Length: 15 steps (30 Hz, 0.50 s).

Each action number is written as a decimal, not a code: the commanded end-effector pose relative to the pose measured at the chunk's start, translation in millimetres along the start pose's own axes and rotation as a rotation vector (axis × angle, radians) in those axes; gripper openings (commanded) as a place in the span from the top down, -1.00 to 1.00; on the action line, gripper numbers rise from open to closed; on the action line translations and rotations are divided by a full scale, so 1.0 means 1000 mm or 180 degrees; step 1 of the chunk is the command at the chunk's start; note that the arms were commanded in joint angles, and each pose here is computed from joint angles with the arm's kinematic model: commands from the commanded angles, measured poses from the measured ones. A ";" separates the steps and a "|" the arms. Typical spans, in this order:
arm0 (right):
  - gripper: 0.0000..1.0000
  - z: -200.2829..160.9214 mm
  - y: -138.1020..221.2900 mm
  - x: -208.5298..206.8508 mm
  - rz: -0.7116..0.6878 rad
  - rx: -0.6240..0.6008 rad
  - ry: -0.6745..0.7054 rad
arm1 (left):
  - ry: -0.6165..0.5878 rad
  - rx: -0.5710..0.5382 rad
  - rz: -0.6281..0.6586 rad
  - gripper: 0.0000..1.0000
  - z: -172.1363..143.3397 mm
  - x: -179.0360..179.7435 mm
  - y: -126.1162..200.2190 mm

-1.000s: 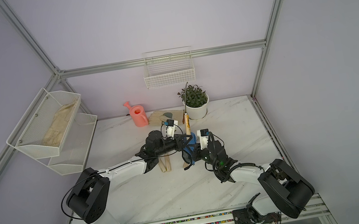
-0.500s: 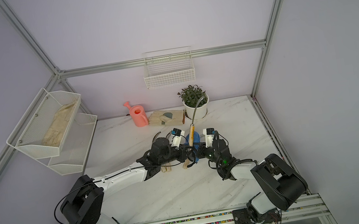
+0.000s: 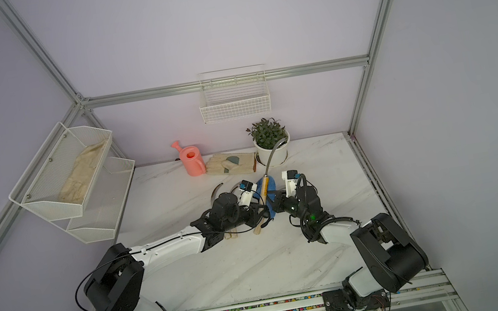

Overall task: Wipe small sickles with rags
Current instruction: Wipe the small sickle.

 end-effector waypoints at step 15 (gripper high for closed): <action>1.00 -0.048 -0.002 0.010 0.0295 0.0207 0.0095 | -0.0079 -0.0028 -0.0019 1.00 0.003 -0.004 0.004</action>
Point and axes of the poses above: each gripper's point midway between its finger pads, its own y axis back along the fingers, its own x axis along the line the jaws close on, z = x × y, the point moved 3 cm from there along y, back along the fingers, and after that the axes turned 1 degree about y, right-handed, at the moved point
